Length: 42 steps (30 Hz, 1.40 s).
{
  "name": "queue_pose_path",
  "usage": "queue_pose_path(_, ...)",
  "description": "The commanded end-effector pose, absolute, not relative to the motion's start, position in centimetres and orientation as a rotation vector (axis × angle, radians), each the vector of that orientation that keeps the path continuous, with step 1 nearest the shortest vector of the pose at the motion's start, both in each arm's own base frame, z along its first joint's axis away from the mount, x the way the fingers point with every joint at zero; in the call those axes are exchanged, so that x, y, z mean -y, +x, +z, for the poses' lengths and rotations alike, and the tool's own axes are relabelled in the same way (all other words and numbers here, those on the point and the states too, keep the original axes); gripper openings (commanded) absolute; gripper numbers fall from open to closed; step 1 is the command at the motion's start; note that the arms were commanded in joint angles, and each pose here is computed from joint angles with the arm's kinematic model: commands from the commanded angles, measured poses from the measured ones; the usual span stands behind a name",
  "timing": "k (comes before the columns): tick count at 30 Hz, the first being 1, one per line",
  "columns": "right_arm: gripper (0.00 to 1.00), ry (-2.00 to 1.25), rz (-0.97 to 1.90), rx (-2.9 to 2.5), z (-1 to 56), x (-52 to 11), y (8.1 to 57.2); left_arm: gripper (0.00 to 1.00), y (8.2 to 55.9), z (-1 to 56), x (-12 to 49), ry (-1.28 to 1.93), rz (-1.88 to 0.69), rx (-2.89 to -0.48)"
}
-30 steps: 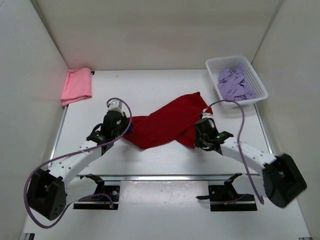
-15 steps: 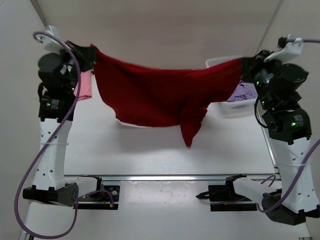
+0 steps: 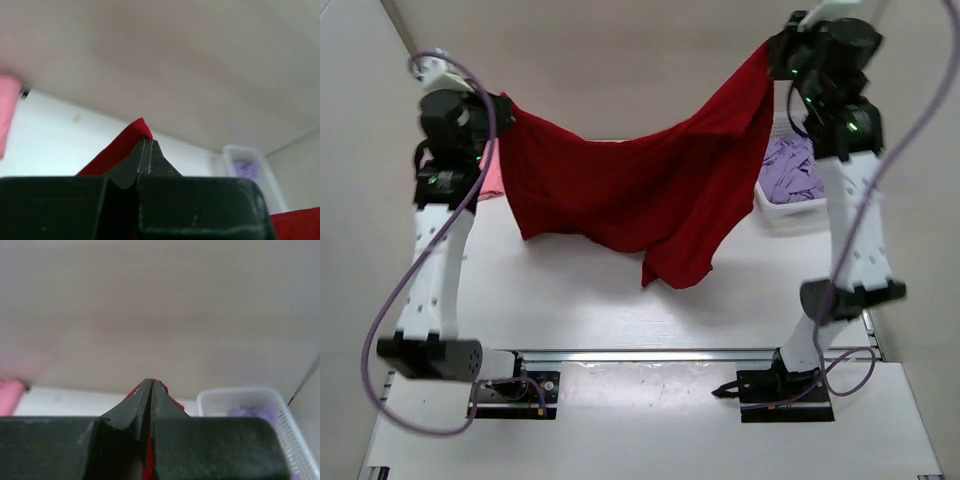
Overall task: Fold and stack the t-shirts
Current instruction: Flatten out the tshirt
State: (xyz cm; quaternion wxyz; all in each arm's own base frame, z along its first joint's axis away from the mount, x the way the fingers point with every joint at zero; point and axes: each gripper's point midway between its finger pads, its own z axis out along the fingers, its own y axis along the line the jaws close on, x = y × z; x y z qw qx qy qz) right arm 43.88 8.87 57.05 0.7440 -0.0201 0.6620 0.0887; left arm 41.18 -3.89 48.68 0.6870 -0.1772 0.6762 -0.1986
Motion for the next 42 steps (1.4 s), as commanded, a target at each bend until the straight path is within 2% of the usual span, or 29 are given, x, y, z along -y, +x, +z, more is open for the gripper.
queue_pose_path(1,0.00,-0.139,0.286,-1.653,48.2,-11.2,51.4,0.00,46.6,38.3,2.5,-0.476,-0.303,-1.724)
queue_pose_path(4,0.00,-0.128,0.332,-1.640,46.4,-11.6,55.2,0.00,50.2,34.3,3.3,-0.480,-0.313,-1.822)
queue_pose_path(6,0.00,-0.120,0.333,-1.576,48.0,-11.7,55.9,0.00,52.4,33.3,3.8,-0.485,-0.374,-1.853)
queue_pose_path(9,0.00,-0.085,0.291,-1.404,53.6,-10.7,54.8,0.00,53.1,38.4,4.0,-0.470,-0.442,-1.743)
queue_pose_path(11,0.00,-0.070,0.284,-1.247,59.6,-9.8,51.4,0.00,52.1,44.5,4.3,-0.441,-0.520,-1.619)
queue_pose_path(14,0.00,-0.046,0.301,-1.056,66.5,-7.9,45.6,0.00,48.9,51.8,1.5,-0.451,-0.517,-1.436)
queue_pose_path(18,0.00,-0.055,0.255,-1.037,68.0,-6.3,41.4,0.00,45.6,56.0,-0.8,-0.444,-0.455,-1.316)
queue_pose_path(20,0.00,-0.043,0.238,-1.111,65.6,-5.6,41.7,0.00,45.4,55.0,-1.6,-0.460,-0.419,-1.319)
queue_pose_path(22,0.00,-0.020,0.233,-1.249,60.0,-4.8,43.5,0.00,44.5,54.0,-1.3,-0.458,-0.392,-1.327)
queue_pose_path(23,0.00,-0.015,0.231,-1.251,59.8,-4.5,42.2,0.00,45.1,52.1,-1.6,-0.472,-0.358,-1.353)
queue_pose_path(25,0.01,0.032,0.212,-1.385,52.7,-3.4,42.5,0.00,44.8,48.7,-1.9,-0.488,-0.322,-1.404)
queue_pose_path(26,0.00,0.033,0.221,-1.390,51.6,-3.4,41.9,0.00,44.9,47.6,-1.8,-0.491,-0.312,-1.419)
queue_pose_path(28,0.00,0.090,0.269,-1.535,42.9,-3.1,41.0,0.00,43.9,42.8,-1.3,-0.488,-0.277,-1.499)
queue_pose_path(29,0.00,0.120,0.281,-1.626,37.8,-3.2,41.0,0.00,42.5,43.2,-0.9,-0.480,-0.266,-1.473)
queue_pose_path(30,0.00,0.125,0.290,-1.642,36.5,-3.4,39.9,0.00,42.4,39.0,-0.4,-0.483,-0.234,-1.548)
queue_pose_path(31,0.00,0.138,0.300,-1.726,32.2,-3.9,39.0,0.00,41.1,35.9,-0.3,-0.489,-0.222,-1.595)
queue_pose_path(32,0.00,0.131,0.315,-1.752,30.8,-4.6,38.2,0.00,40.1,34.9,-0.7,-0.504,-0.207,-1.599)
queue_pose_path(35,0.00,0.155,0.320,-1.962,21.2,-6.1,34.8,0.00,36.5,22.6,-2.1,-0.633,-0.192,-1.805)
queue_pose_path(37,0.00,0.172,0.348,-2.092,17.2,-7.0,32.7,0.00,34.6,17.4,-1.8,-0.696,-0.232,-1.905)
queue_pose_path(42,0.00,0.165,0.491,-2.283,11.4,-9.7,26.1,0.00,30.9,10.4,-0.7,-0.797,-0.316,-2.030)
